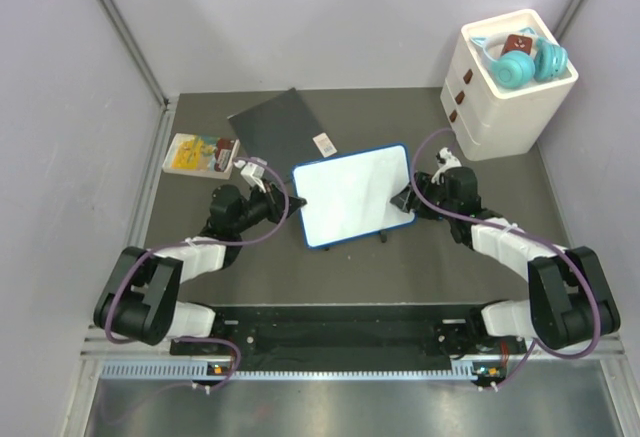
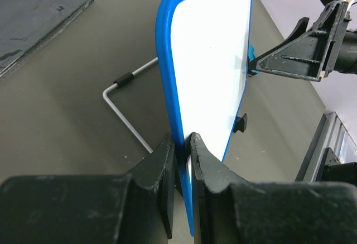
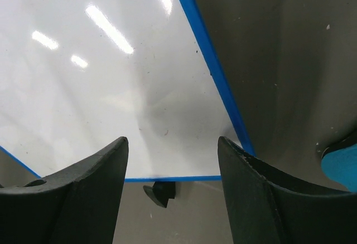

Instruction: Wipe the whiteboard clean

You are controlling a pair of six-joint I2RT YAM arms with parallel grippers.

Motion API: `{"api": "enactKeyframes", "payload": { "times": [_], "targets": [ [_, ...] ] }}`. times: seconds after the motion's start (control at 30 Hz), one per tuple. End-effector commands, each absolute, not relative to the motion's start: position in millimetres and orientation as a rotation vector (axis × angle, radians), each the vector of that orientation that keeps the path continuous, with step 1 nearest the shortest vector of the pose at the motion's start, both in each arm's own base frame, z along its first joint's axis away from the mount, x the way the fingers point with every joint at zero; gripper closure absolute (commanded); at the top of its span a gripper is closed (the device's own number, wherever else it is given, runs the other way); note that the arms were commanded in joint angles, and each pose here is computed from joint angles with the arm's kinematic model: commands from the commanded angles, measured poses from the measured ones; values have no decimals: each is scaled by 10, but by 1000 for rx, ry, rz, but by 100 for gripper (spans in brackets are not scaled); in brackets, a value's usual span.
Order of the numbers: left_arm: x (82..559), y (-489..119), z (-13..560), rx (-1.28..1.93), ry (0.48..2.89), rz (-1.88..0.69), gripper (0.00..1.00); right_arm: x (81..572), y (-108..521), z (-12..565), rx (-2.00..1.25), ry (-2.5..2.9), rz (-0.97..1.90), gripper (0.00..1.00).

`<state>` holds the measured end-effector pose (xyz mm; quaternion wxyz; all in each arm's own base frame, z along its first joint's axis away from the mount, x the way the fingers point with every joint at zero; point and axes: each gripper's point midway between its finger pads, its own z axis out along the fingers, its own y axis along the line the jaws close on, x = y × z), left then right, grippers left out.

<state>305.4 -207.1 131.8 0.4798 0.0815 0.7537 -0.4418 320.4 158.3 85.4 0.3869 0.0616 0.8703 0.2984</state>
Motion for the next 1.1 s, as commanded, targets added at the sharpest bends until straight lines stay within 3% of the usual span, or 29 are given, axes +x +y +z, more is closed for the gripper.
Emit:
{"api": "enactKeyframes", "payload": {
  "times": [0.0, 0.47, 1.07],
  "targets": [
    [3409, -1917, 1584, 213, 1725, -970, 96, 3243, 1599, 1038, 105, 2149, 734, 36],
    [3548, -1769, 1485, 167, 1741, -971, 96, 3234, 1587, 1021, 96, 2153, 724, 35],
    [3805, -1841, 1883, 253, 1665, -1043, 96, 3231, 1586, 991, 90, 2160, 720, 35]
  ]
}}
